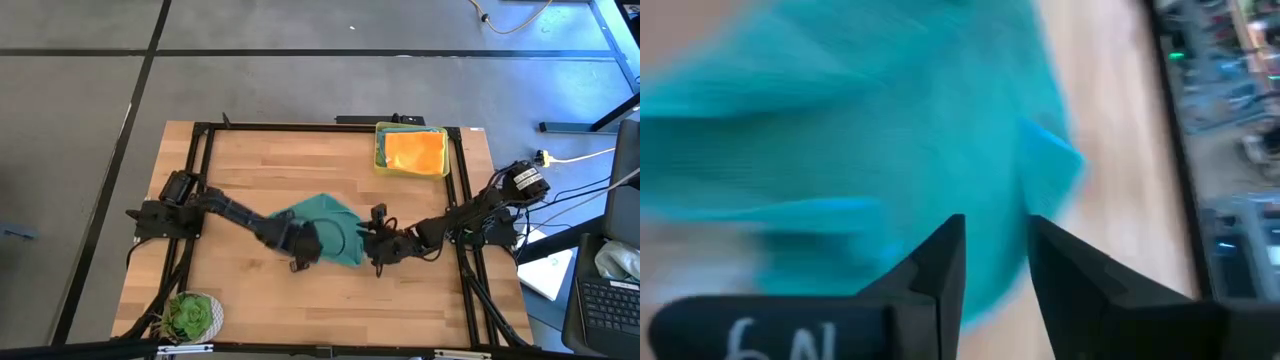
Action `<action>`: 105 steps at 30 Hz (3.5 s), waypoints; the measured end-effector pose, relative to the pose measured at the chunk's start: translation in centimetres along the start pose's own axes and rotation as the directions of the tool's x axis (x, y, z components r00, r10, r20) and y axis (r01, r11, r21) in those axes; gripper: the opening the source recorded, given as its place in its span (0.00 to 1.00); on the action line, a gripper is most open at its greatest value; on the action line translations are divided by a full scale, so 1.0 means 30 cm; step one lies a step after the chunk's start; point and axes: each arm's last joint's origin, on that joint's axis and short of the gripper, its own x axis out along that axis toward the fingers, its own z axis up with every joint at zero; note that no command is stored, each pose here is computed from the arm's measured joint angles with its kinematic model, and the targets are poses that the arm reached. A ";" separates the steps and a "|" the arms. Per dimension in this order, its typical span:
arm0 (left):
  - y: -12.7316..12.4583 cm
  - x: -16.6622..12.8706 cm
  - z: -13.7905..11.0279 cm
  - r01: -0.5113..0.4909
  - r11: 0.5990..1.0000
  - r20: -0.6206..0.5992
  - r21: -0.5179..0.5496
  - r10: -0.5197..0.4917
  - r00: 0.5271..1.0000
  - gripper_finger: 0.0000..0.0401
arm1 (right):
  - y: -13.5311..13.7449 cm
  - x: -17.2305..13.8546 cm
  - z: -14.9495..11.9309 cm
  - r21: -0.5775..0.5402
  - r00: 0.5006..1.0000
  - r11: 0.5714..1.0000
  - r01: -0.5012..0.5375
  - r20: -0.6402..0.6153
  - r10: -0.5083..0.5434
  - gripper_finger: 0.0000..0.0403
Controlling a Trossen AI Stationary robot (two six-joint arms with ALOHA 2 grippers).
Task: Fold microfiber towels
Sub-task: Fold the blue microfiber cloth
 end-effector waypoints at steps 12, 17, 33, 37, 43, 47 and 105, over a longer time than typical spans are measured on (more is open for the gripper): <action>-0.219 -0.113 -0.201 -0.119 0.985 0.171 0.122 0.097 0.980 0.21 | -0.093 0.073 0.026 0.142 0.976 0.976 -0.166 0.163 0.142 0.26; -0.254 -0.145 -0.220 -0.174 0.976 0.283 0.127 0.133 0.950 0.21 | -0.134 0.121 0.030 0.172 0.935 0.946 -0.275 0.277 0.221 0.27; -0.372 -0.212 -0.344 -0.063 0.967 0.325 0.245 -0.021 0.945 0.21 | -0.085 0.416 0.044 0.203 0.984 0.969 -0.142 0.140 0.115 0.58; -0.416 -0.244 -0.413 -0.032 0.953 0.340 0.302 -0.077 0.937 0.21 | -0.114 0.450 0.051 0.232 0.995 0.969 -0.081 0.073 0.065 0.56; -0.455 -0.274 -0.476 0.008 0.938 0.354 0.346 -0.138 0.925 0.21 | -0.157 0.472 0.032 0.266 0.999 0.963 -0.045 0.030 0.038 0.51; -0.466 -0.283 -0.500 0.038 0.937 0.338 0.349 -0.163 0.927 0.21 | -0.170 0.479 0.011 0.287 0.998 0.957 -0.049 -0.022 0.058 0.50; -0.180 -0.050 -0.214 0.016 1.000 0.364 0.008 -0.017 0.931 0.17 | -0.350 0.329 -0.133 0.494 0.978 0.866 0.078 -0.205 0.029 0.50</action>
